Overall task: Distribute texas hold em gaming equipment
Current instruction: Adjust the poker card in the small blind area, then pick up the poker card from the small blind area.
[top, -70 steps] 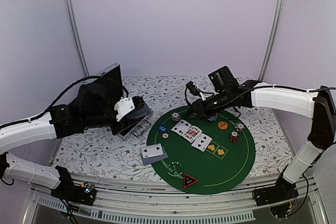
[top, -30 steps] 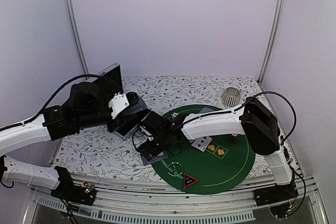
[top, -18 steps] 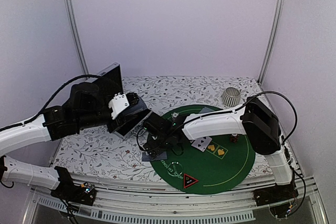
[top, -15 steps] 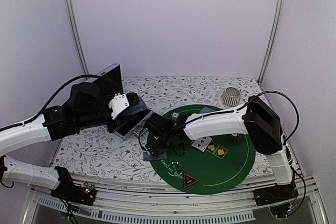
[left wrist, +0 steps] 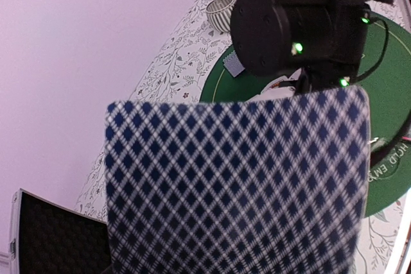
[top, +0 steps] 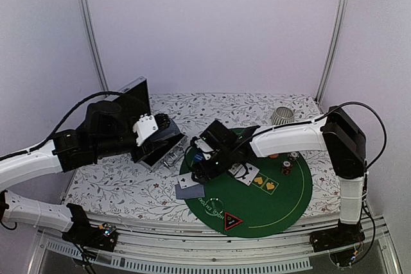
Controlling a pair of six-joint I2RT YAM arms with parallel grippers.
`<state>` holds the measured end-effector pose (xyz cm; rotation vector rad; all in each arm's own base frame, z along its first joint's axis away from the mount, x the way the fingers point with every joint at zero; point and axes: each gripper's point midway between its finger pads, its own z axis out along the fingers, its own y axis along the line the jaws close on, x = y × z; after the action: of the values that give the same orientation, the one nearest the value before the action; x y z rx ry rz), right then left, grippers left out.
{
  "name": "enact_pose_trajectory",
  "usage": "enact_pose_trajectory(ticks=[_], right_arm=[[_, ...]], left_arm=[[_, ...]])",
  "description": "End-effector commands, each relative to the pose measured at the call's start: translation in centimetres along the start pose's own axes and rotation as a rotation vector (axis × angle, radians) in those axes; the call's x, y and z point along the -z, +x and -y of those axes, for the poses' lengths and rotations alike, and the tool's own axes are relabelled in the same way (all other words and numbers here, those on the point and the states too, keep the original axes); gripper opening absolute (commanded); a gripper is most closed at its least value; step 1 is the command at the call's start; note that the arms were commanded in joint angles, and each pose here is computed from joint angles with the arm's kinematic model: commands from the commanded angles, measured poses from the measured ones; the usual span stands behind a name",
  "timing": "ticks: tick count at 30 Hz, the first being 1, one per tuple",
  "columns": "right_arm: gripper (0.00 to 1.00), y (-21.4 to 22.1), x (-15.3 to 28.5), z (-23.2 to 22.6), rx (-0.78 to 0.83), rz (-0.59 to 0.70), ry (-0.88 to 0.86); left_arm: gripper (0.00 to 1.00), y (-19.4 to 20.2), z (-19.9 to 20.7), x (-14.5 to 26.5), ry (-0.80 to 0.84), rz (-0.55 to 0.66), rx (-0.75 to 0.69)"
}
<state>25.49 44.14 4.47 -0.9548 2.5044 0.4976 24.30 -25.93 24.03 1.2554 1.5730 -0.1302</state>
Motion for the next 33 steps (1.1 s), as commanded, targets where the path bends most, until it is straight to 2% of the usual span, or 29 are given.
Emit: enact_pose_trajectory(ticks=[1,6,12,18,27,33], right_arm=[[0.78,-2.2,2.9,-2.4,-0.153,0.066,-0.364],[0.58,-1.3,2.7,-0.9,-0.311,0.061,-0.488],[0.43,-0.5,0.6,-1.3,-0.361,0.019,-0.546],[0.37,0.3,-1.3,0.5,-0.406,0.002,-0.504],[0.36,0.8,-2.1,1.3,-0.418,-0.008,-0.483],[0.35,1.2,-3.1,1.2,-0.43,-0.036,-0.532]], left_arm=[[0.42,-0.5,0.1,0.0,0.001,0.029,-0.001],[0.42,-0.7,0.1,0.2,0.004,0.037,-0.001],[0.42,-0.8,0.2,0.2,0.008,0.04,-0.001],[0.42,-0.8,0.2,0.3,0.008,0.043,-0.001],[0.42,-0.9,0.3,0.3,0.012,0.045,-0.002],[0.42,-0.9,0.2,0.3,0.011,0.045,-0.002]])
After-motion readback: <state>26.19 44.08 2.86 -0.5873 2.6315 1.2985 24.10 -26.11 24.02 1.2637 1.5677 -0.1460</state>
